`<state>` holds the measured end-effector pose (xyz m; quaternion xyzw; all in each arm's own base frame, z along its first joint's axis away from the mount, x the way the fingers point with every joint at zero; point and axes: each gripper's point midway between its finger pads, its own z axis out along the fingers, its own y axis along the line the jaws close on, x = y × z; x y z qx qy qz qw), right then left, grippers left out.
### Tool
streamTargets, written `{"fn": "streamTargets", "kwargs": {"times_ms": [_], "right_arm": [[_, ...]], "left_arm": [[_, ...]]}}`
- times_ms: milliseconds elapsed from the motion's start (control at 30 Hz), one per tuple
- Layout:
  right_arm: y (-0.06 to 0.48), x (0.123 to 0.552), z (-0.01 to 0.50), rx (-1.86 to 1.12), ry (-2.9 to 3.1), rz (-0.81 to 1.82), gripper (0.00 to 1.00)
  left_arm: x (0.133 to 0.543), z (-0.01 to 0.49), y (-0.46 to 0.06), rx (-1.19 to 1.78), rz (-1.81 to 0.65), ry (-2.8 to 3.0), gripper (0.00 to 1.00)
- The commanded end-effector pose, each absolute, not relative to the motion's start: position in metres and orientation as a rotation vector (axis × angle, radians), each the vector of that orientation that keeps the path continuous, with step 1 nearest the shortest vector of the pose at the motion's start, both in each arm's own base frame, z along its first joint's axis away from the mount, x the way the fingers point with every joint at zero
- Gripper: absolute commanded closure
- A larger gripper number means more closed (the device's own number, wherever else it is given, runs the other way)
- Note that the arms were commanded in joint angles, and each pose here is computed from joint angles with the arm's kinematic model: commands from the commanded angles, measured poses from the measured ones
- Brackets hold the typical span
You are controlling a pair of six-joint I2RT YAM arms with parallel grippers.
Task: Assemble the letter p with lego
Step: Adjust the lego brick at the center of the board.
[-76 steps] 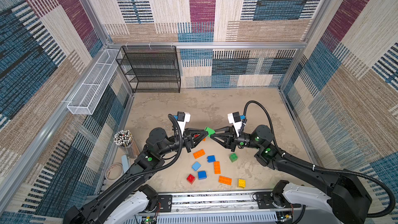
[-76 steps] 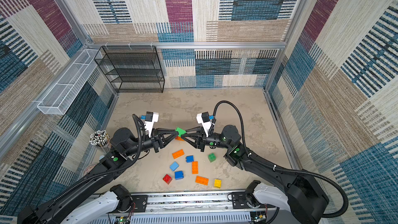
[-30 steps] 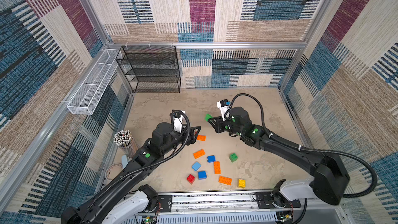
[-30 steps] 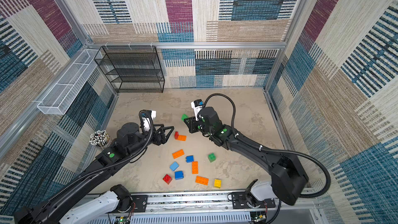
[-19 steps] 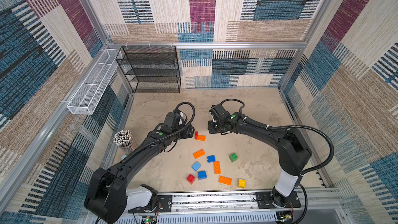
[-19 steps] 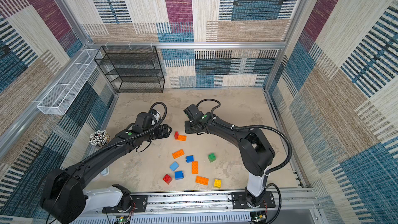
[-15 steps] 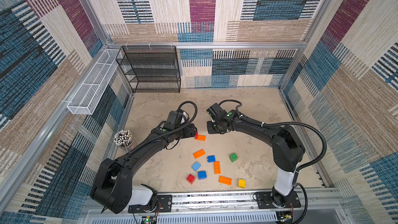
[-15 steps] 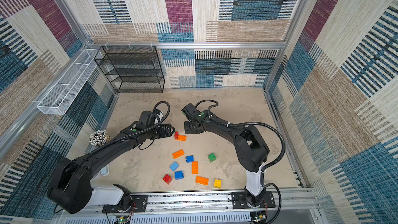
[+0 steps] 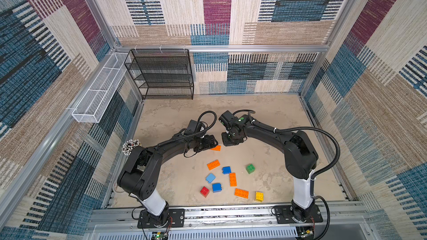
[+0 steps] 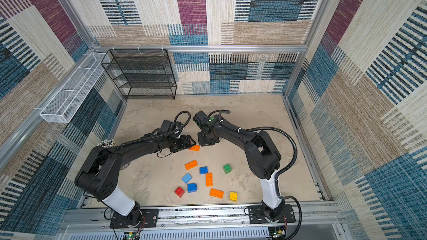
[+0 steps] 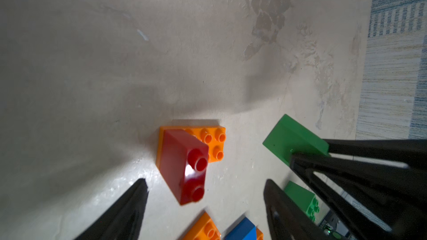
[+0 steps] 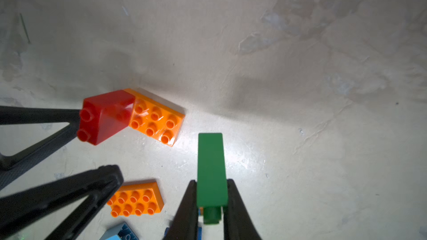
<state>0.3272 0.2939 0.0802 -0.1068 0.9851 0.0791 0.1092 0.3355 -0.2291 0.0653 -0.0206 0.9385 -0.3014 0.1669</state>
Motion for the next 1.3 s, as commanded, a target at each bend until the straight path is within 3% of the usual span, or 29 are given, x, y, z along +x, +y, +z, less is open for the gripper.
{"fn": "streamTargets", "kwargs": {"times_ms": [0, 400, 600, 833, 967, 1267], "right_arm": [[0.290, 0.320, 0.076, -0.362, 2.931, 0.201, 1.00], [0.291, 0.328, 0.079, -0.409, 2.933, 0.180, 1.00], [0.293, 0.330, 0.074, -0.489, 2.956, 0.134, 1.00], [0.297, 0.336, 0.072, -0.573, 2.988, 0.089, 1.00], [0.304, 0.341, 0.073, -0.605, 2.998, 0.086, 1.00], [0.309, 0.342, 0.074, -0.615, 3.006, 0.118, 1.00]], "left_arm": [[0.347, 0.074, -0.240, -0.045, -0.913, 2.617, 0.20], [0.327, 0.068, -0.259, -0.012, -0.944, 2.640, 0.40], [0.320, 0.074, -0.242, -0.067, -0.882, 2.602, 0.47], [0.320, 0.090, -0.205, -0.169, -0.734, 2.488, 0.45], [0.322, 0.093, -0.188, -0.248, -0.724, 2.437, 0.39], [0.353, 0.093, -0.199, -0.255, -0.813, 2.423, 0.31]]}}
